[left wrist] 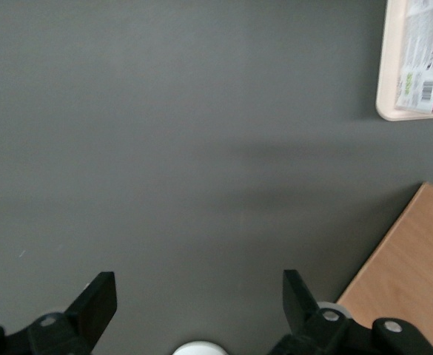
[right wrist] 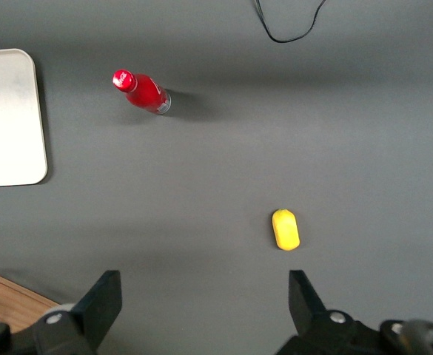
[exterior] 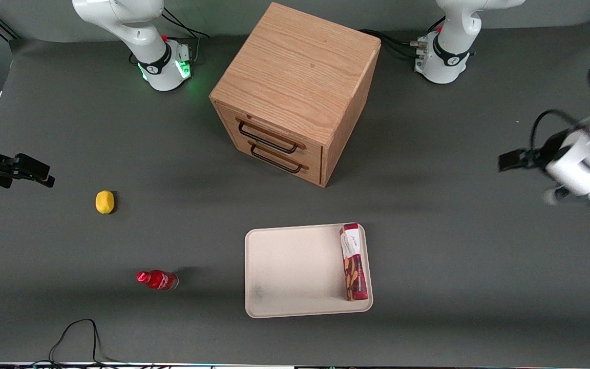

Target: Place red cookie box on tray

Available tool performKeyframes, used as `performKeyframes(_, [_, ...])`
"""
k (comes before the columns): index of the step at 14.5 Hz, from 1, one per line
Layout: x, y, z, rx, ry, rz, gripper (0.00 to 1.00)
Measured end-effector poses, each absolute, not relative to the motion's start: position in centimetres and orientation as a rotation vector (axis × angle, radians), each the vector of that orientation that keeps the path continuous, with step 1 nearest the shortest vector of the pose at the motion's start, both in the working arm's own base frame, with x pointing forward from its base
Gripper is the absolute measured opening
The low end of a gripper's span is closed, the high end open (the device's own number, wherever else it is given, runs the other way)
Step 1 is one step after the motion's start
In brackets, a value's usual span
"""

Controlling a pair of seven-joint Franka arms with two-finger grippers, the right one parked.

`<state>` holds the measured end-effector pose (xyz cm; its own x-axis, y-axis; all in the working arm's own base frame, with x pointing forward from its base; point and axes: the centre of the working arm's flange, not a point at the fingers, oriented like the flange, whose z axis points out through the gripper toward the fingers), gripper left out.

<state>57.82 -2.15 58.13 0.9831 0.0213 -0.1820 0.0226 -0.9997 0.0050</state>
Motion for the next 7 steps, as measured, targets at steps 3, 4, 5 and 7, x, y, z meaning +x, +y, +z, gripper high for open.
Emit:
performKeyframes(3, [55.5,2.4,61.4,3.122,0.118,-0.274,1.0])
performKeyframes(4, [55.4,3.0,61.5,3.122,0.129,-0.27,1.0])
performKeyframes(5, [55.5,3.0,61.3,3.128,0.125,-0.276,1.0])
performKeyframes(7, [55.8,2.5,60.9,3.152,0.107,-0.287,1.0])
